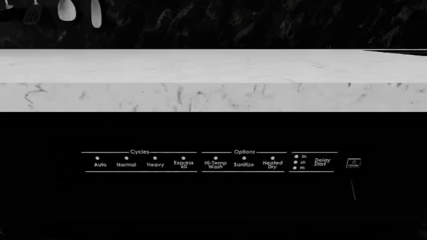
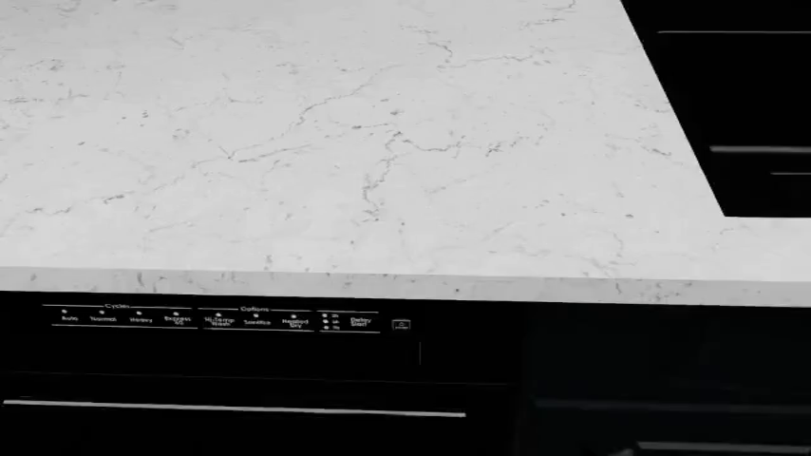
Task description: Place the eggs and milk next to the bowl.
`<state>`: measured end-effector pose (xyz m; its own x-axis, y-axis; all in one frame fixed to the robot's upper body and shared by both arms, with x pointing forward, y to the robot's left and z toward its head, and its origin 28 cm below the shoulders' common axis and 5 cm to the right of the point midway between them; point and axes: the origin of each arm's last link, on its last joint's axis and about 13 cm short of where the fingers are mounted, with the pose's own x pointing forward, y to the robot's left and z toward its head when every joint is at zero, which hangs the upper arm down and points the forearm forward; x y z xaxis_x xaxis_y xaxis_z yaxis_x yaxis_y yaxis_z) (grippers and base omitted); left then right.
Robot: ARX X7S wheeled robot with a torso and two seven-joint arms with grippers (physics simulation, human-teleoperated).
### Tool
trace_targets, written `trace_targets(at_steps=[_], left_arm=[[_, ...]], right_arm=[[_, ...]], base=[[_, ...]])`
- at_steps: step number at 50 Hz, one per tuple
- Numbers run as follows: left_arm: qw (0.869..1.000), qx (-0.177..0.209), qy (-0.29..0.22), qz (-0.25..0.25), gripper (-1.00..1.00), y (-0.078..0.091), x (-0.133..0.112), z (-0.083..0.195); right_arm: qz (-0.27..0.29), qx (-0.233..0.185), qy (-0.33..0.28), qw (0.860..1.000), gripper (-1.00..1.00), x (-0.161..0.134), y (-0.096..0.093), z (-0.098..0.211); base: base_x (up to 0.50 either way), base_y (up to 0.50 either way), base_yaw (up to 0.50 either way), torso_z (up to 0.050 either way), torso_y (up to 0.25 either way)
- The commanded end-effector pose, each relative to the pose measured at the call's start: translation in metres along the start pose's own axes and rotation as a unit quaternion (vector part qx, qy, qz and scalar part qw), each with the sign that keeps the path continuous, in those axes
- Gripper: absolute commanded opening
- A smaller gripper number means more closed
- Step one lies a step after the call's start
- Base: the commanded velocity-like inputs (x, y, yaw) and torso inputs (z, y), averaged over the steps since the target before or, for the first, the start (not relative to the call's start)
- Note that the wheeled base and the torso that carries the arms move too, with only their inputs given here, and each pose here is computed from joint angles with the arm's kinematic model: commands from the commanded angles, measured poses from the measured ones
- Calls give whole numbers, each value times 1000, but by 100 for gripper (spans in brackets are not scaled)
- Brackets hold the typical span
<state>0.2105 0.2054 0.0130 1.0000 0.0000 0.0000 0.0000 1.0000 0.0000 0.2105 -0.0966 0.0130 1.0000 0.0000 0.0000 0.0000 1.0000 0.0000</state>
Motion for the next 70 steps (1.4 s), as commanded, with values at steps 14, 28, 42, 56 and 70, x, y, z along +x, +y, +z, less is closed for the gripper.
trace_targets(at_steps=[14,28,42,56,70], left_arm=[[1000,0,-13,-13,100,-3,0,1],[1000,0,-13,-13,100,-3,0,1],[1000,4,0,-1,100,-2,-2,1],[999,-10,-4,-31,100,-4,-2,8],[999,-4,-12,-32,100,-6,-3,12]], right_arm=[[7,0,4,1000,100,0,1,-1],[7,0,4,1000,100,0,1,-1],[5,1,2,1000,100,-2,0,0],[4,3,-2,1000,100,-2,0,2],[6,-1,-7,1000,100,-4,0,7]], base=[[0,0,0,0,0],[0,0,0,0,0],[0,0,0,0,0],[0,0,0,23,0],[0,0,0,50,0]])
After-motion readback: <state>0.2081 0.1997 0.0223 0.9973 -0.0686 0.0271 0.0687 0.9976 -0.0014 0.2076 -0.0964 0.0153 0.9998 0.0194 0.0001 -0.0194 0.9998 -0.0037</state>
